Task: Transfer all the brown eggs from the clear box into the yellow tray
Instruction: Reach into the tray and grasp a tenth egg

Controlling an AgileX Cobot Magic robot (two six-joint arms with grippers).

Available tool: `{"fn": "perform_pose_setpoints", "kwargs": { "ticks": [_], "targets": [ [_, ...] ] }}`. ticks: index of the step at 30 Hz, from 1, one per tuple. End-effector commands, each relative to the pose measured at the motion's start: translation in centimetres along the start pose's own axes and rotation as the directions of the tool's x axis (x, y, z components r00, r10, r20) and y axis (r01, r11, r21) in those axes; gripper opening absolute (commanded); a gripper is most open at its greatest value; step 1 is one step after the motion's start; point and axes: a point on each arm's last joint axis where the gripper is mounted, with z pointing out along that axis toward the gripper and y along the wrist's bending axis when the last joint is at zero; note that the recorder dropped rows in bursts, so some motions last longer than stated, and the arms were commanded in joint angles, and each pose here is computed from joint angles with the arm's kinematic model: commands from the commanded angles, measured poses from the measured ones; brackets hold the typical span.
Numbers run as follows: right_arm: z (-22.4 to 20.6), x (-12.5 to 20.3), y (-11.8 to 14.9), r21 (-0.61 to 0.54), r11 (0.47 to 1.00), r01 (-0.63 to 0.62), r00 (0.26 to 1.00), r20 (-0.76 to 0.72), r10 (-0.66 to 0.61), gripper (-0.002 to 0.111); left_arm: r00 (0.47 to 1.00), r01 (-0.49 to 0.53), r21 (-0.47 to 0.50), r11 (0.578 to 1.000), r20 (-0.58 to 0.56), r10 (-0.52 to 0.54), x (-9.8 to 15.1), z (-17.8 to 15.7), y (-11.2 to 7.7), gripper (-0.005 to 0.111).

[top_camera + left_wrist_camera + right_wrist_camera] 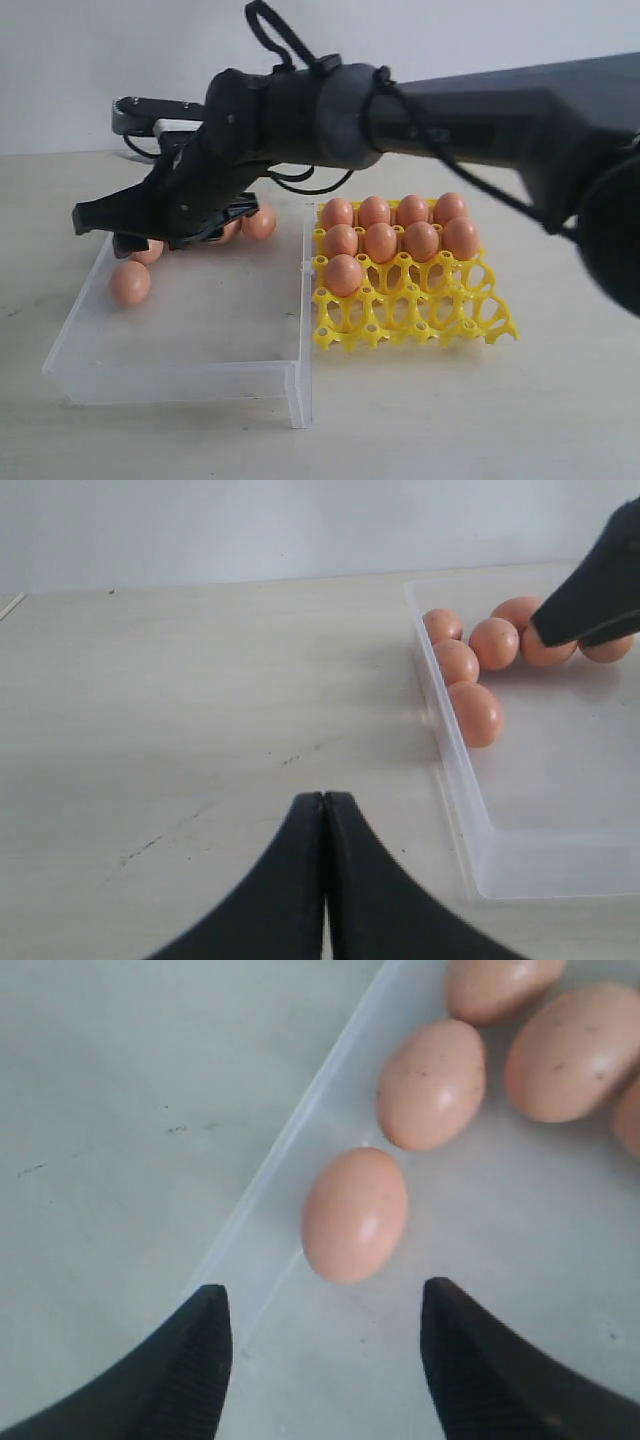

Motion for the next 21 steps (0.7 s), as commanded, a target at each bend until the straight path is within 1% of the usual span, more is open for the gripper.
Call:
{"fn": "perform_pose_setpoints", "kwargs": {
  "ticks": [1,9,14,21],
  "targets": [
    [3.1,-0.6,0.2,-0.024,1.0,0.016,0.999,-0.039,-0.017,0.054,1.0,0.002,0.006,1.0,0.015,-0.002,-0.2,-0.1,0.0,0.0],
    [6.3,-0.6,-0.5,-0.015,0.999,0.045,0.995,-0.089,-0.046,0.054,1.0,0.002,0.006,1.0,0.015,-0.002,-0.2,-0.1,0.0,0.0],
    [7.5,-0.1,-1.3,0.018,0.997,0.077,0.992,-0.099,-0.075,0.054,1.0,-0.003,0.006,1.0,0.015,0.003,-0.2,-0.1,0.0,0.0],
    [8.6,-0.4,-1.5,0.015,0.996,0.086,0.995,-0.05,-0.085,0.054,1.0,-0.003,0.006,1.0,0.015,0.003,-0.2,-0.1,0.0,0.0]
  ]
}}
